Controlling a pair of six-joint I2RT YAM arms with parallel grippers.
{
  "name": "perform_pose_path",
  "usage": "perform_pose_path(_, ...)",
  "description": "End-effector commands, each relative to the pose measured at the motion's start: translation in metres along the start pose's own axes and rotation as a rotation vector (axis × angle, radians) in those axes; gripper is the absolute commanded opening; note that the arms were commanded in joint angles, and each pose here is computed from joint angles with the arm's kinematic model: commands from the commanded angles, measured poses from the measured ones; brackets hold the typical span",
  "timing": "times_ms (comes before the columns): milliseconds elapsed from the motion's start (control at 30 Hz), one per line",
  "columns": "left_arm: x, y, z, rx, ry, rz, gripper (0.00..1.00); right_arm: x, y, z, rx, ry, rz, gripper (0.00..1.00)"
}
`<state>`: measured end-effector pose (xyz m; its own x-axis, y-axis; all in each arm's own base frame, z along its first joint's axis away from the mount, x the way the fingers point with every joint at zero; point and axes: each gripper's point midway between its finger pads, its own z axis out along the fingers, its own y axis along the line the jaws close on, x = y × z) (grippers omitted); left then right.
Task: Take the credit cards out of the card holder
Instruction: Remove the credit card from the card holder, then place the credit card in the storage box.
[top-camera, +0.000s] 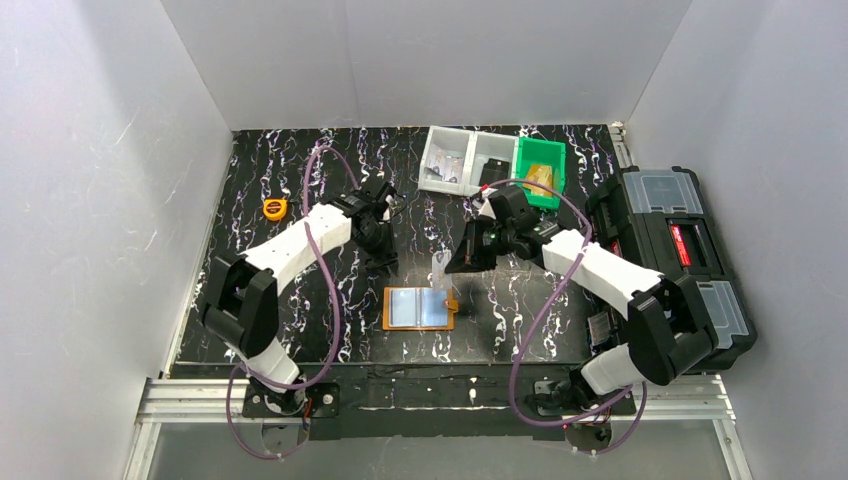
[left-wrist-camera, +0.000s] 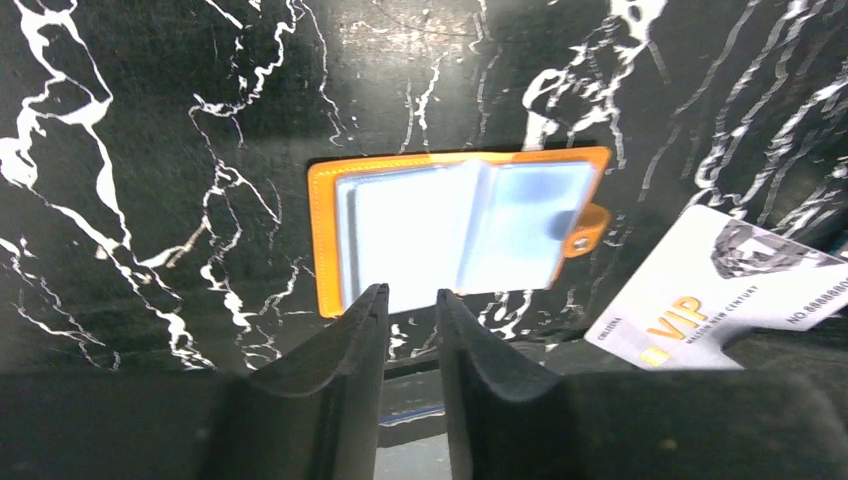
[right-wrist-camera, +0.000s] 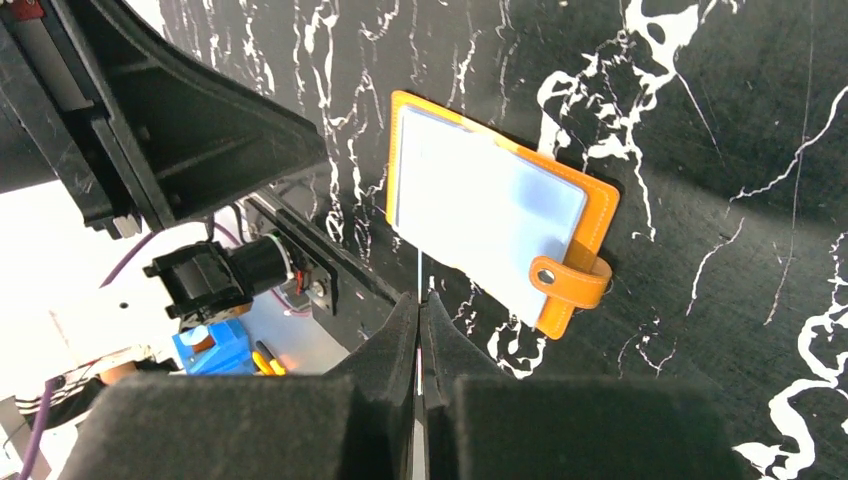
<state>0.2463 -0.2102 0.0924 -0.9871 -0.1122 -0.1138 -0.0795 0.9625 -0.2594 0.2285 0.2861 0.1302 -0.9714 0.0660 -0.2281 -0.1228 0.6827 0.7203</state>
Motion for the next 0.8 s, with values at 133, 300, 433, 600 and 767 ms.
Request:
perform_pose_path(133,0.003,-0.01,-0.053,0.085,-0.083,0.042,0.74,-0.052,0.029,-0.029,-0.012,-0.116,-0.037,0.01)
perform_pose_path(300,0.008,-0.009,-0.068,0.116,-0.114,0.053,0.98,-0.113,0.034,-0.04,0.012,-0.209,-0.035,0.01)
perform_pose_path(433,0.017,-0.009,-0.073,0.15,-0.112,0.055,0.98,-0.173,0.027,-0.038,0.052,-0.269,-0.043,0.01)
perform_pose_path(600,0.025,-0.009,-0.079,0.18,-0.108,0.067,0.98,-0.244,0.006,-0.02,0.094,-0.301,-0.017,0.01)
perform_pose_path(767,0.029,-0.009,-0.085,0.189,-0.109,0.091,0.98,-0.303,0.0,0.0,0.063,-0.326,-0.008,0.01)
